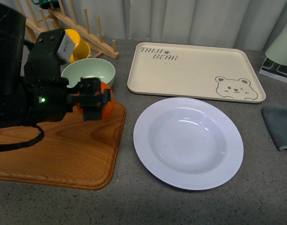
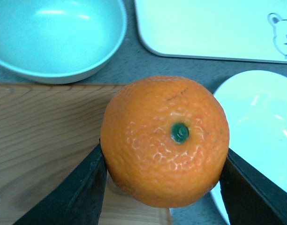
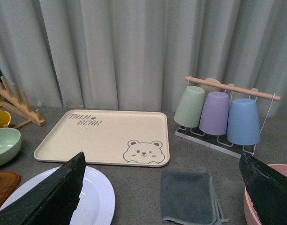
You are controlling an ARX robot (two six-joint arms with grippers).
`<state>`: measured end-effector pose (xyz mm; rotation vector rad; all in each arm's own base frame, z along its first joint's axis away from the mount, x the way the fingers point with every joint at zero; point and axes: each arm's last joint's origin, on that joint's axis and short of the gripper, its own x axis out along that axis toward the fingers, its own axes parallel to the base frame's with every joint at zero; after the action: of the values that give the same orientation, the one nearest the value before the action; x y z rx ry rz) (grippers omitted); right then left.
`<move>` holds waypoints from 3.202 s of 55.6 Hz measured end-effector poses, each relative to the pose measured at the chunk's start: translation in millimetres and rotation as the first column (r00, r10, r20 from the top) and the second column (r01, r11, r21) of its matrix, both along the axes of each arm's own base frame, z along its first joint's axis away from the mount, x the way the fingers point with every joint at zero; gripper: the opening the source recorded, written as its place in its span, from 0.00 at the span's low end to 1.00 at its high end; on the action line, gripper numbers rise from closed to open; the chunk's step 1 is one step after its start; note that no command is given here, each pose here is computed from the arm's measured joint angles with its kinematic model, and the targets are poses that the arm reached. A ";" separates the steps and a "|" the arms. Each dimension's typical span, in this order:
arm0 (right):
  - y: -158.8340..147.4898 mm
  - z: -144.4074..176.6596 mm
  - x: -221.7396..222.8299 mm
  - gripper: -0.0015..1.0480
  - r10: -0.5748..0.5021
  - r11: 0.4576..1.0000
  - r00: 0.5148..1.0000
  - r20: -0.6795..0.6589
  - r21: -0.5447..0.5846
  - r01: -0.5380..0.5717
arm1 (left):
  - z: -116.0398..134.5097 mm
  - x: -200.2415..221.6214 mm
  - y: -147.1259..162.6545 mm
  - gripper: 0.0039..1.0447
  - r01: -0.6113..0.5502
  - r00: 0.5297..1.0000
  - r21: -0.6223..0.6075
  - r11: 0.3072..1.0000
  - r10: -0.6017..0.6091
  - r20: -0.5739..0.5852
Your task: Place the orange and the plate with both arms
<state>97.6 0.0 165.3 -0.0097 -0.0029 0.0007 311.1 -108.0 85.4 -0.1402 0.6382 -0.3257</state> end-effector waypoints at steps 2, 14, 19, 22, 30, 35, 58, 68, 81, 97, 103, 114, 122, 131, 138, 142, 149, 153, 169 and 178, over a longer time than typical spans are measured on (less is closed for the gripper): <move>0.0 0.0 0.0 0.91 0.000 1.000 1.000 0.000 0.000 0.000 | 4.7 -3.4 -10.4 0.58 0.026 1.000 -0.011 1.000 -0.026 0.008; 0.0 -0.1 0.0 0.91 0.000 1.000 1.000 0.000 0.000 0.000 | 7.1 -11.4 -50.3 0.58 0.119 0.993 -0.026 0.993 -0.119 0.012; 0.0 -0.1 0.0 0.91 0.000 1.000 1.000 0.000 0.000 0.000 | 5.5 -12.6 -67.0 0.58 0.156 0.988 -0.026 0.987 -0.156 0.009; 0.0 0.0 0.0 0.91 0.000 1.000 1.000 0.000 0.000 0.000 | 3.6 -13.0 -75.8 0.58 0.174 0.985 -0.024 0.984 -0.174 0.005; 0.0 0.0 0.0 0.91 0.000 1.000 1.000 0.000 0.000 0.000 | -3.7 -14.7 -90.1 0.58 0.209 0.978 -0.016 0.978 -0.209 -0.014; 0.0 -0.1 0.0 0.91 0.000 1.000 1.000 0.000 0.000 0.000 | -10.0 -17.1 -95.3 0.58 0.225 0.974 -0.010 0.974 -0.225 -0.031; 0.0 0.0 0.0 0.91 0.000 1.000 1.000 0.000 0.000 0.000 | -26.0 -16.6 -108.2 0.57 0.254 0.965 0.002 0.967 -0.253 -0.068; 0.0 0.0 0.0 0.91 0.000 1.000 1.000 0.000 0.000 0.000 | -34.6 -14.5 -114.0 0.57 0.264 0.961 0.010 0.964 -0.262 -0.086; 0.0 0.0 0.0 0.91 0.000 1.000 1.000 0.000 0.000 0.000 | -43.4 -13.2 -117.0 0.57 0.277 0.956 0.024 0.960 -0.273 -0.106; 0.0 0.0 0.0 0.91 0.000 1.000 1.000 0.000 0.000 0.000 | -43.5 -12.3 -120.3 0.73 0.294 0.952 0.033 0.955 -0.289 -0.100; 0.0 0.0 0.0 0.91 0.000 1.000 1.000 0.000 0.000 0.000 | -38.8 -10.7 -119.7 0.92 0.290 0.954 0.029 0.957 -0.287 -0.083; 0.0 0.0 0.0 0.91 0.000 1.000 1.000 0.000 0.000 0.000 | -17.2 -9.8 -109.9 0.94 0.246 0.969 0.038 0.968 -0.246 -0.009; 0.0 0.0 0.0 0.91 0.000 1.000 1.000 0.000 0.000 0.000 | 8.5 -20.7 -86.2 0.94 0.173 0.982 0.035 0.984 -0.175 0.068; 0.0 0.0 0.0 0.91 0.000 1.000 1.000 0.000 0.000 0.000 | 27.7 -49.5 -48.0 0.94 0.068 0.991 0.048 0.997 -0.073 0.108; 0.0 0.0 0.0 0.91 0.000 1.000 1.000 0.000 0.000 0.000 | 34.2 -78.5 -21.4 0.94 0.004 0.994 0.056 0.998 -0.010 0.110; 0.0 -0.1 0.0 0.91 0.000 1.000 1.000 0.000 0.000 0.000 | 34.2 -94.3 -9.5 0.94 -0.024 0.995 0.061 0.998 0.018 0.103; 0.0 -0.1 0.0 0.91 0.000 1.000 1.000 0.000 0.000 0.000 | 35.2 -117.7 8.9 0.94 -0.091 0.991 0.071 0.993 0.083 0.106; 0.0 0.0 0.0 0.91 0.000 1.000 1.000 0.000 0.000 0.000 | 39.4 -128.3 18.9 0.94 -0.150 0.980 0.069 0.986 0.139 0.139; 0.0 0.0 0.0 0.91 0.001 1.000 1.000 0.000 0.000 -0.001 | 32.1 -142.6 40.2 0.73 -0.301 0.885 0.087 0.950 0.244 0.396; -0.1 0.0 0.0 0.91 -0.003 1.000 1.000 0.000 0.000 0.003 | 62.1 -151.6 62.5 0.42 -0.325 0.756 -0.008 0.946 0.265 0.598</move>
<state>97.6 -0.1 165.3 -0.0097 -0.0025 -0.0019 159.5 -45.5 147.5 -0.0376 -0.0042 -0.0165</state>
